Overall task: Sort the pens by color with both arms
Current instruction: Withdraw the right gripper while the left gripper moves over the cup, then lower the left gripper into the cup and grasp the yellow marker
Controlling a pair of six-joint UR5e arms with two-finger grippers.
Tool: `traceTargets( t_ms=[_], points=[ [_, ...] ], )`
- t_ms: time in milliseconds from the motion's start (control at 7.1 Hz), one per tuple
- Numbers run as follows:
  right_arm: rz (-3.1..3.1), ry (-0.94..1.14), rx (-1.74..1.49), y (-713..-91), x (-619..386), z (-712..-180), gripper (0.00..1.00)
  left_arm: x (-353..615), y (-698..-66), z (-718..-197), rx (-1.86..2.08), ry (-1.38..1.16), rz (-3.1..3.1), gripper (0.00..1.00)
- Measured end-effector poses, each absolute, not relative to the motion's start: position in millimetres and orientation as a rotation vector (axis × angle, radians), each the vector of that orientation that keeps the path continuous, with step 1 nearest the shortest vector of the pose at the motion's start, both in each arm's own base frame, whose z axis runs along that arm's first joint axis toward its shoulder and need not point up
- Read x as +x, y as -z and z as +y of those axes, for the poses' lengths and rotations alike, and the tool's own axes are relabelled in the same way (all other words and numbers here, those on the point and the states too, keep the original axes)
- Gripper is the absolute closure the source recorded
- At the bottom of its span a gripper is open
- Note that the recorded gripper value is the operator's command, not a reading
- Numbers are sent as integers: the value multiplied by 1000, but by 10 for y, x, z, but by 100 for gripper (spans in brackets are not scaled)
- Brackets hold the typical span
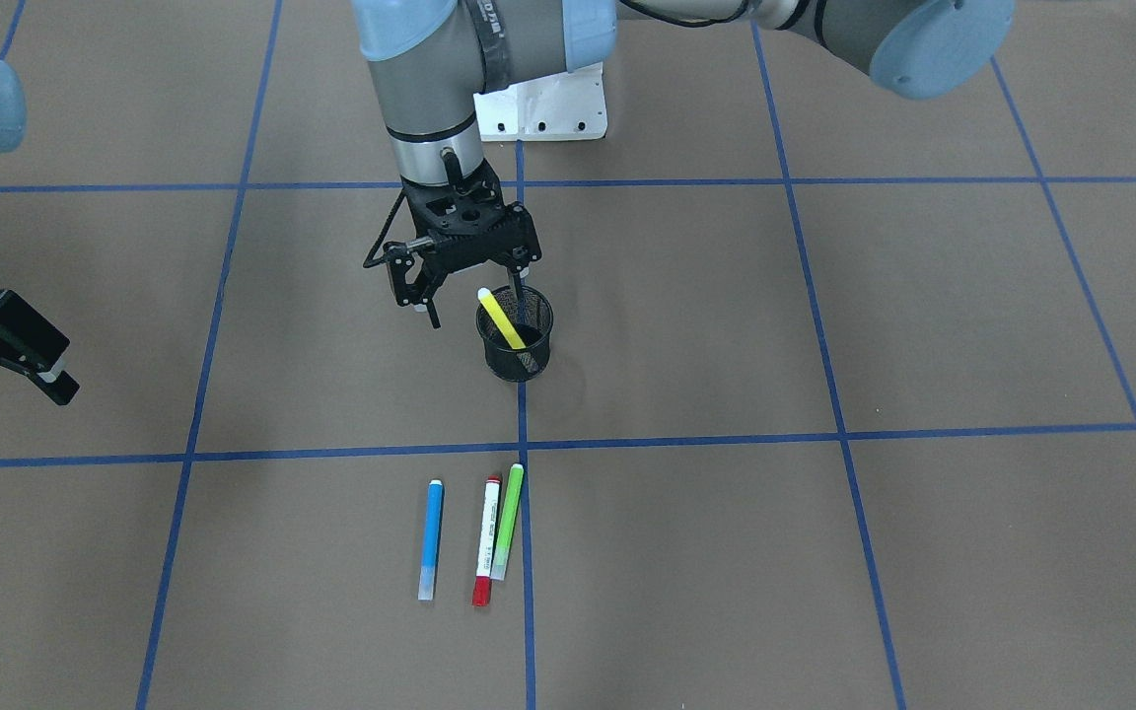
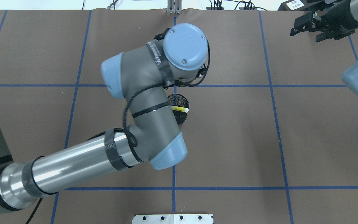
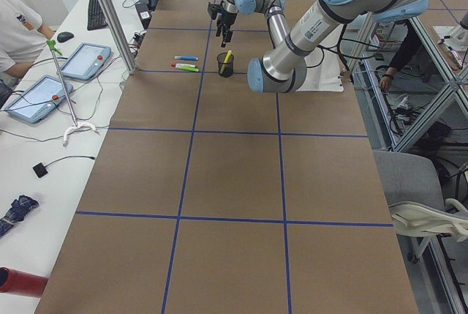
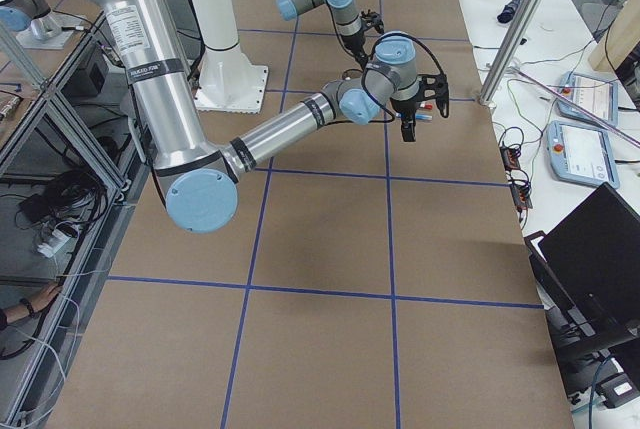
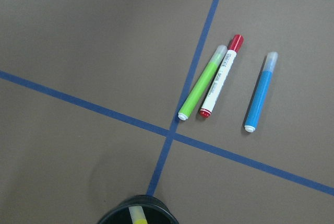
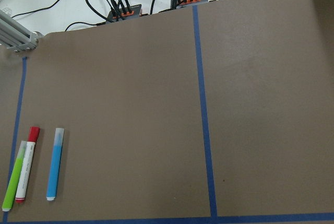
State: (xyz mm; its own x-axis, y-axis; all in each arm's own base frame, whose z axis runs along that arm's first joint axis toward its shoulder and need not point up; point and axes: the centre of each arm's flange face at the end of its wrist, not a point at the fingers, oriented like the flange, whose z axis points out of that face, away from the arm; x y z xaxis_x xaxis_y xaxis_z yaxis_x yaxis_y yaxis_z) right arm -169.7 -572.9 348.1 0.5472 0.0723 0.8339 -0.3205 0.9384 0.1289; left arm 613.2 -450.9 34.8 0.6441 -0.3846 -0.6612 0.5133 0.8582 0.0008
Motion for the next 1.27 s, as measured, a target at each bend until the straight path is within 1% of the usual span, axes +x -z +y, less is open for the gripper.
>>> traceTargets(
  t_ms=[141,423,564,705,987,1128,1268],
  points=[
    [-965,-238,281,-3488,-1695,-5727,2,6228,-356,-4406,197,549,660,2],
    [-964,-238,281,-3494,-1700,-5726,2,6416,-473,-4289,192,587,608,13],
    [-964,-238,282,-3491,-1700,-5724,2,6487,-516,-4255,187,597,595,22],
    [-965,-239,282,-3490,-1699,-5722,2,6516,-527,-4237,185,600,591,27],
    [-964,-240,281,-3495,-1696,-5721,2,6539,-562,-4221,183,600,586,34],
    [-964,-240,281,-3496,-1696,-5720,2,6559,-590,-4200,181,597,582,43],
    [-964,-241,282,-3493,-1696,-5720,2,6579,-600,-4174,178,593,580,64]
  ],
)
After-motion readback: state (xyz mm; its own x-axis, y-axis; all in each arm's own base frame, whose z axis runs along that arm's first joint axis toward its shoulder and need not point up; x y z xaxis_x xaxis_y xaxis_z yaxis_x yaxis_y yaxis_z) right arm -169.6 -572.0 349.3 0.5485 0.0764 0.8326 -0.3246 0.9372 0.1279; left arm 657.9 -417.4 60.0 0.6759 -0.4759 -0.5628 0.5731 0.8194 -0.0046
